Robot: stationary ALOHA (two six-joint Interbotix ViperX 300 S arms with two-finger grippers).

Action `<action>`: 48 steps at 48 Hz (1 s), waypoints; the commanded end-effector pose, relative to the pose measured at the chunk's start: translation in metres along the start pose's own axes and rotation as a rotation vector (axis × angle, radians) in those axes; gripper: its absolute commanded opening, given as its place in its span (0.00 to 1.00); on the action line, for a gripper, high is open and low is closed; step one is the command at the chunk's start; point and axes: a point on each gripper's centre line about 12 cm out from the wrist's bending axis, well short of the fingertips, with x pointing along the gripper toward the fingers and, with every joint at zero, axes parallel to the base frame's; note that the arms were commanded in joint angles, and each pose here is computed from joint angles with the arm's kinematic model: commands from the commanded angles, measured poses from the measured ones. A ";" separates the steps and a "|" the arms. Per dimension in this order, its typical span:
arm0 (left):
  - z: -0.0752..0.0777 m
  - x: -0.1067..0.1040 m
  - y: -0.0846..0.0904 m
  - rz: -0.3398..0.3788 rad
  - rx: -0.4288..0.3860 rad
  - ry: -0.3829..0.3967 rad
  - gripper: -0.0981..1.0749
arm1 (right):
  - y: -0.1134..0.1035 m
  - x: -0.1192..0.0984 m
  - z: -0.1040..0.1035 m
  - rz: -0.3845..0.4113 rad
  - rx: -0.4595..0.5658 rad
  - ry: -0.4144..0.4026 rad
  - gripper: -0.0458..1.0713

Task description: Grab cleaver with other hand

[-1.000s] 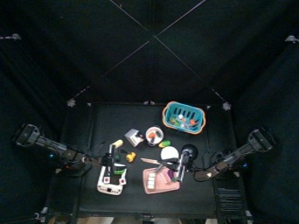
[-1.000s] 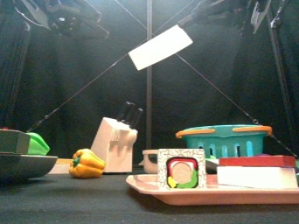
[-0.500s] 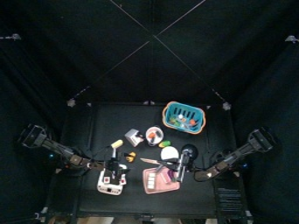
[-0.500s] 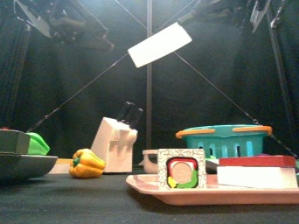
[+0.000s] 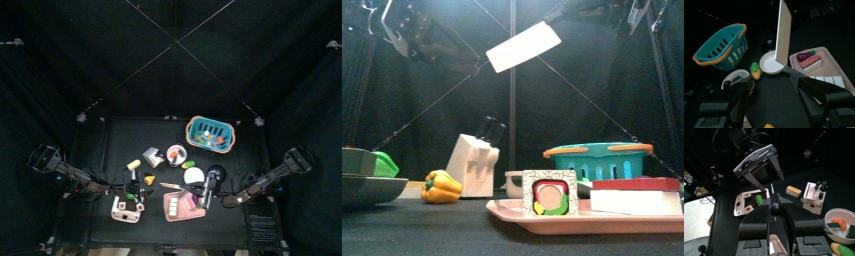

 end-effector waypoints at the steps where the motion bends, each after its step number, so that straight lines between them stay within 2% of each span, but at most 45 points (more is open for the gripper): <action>1: 0.014 0.001 0.001 0.007 -0.030 -0.033 0.90 | 0.001 -0.002 0.017 0.006 0.025 -0.042 0.44; 26: 0.028 0.003 -0.003 -0.020 -0.031 -0.071 0.90 | 0.003 -0.002 0.020 0.021 0.008 -0.055 0.43; 37: 0.040 -0.001 0.008 0.001 -0.221 -0.071 0.90 | 0.003 -0.002 0.020 0.021 0.012 -0.053 0.43; 43: 0.056 -0.009 0.028 0.019 -0.390 -0.085 0.90 | 0.001 -0.001 0.021 0.011 0.023 -0.052 0.43; 47: 0.065 -0.018 0.041 0.001 -0.490 -0.094 0.90 | -0.001 -0.001 0.021 0.004 0.033 -0.049 0.43; 48: 0.068 -0.021 0.047 -0.005 -0.537 -0.096 0.90 | -0.002 -0.001 0.021 0.002 0.036 -0.049 0.43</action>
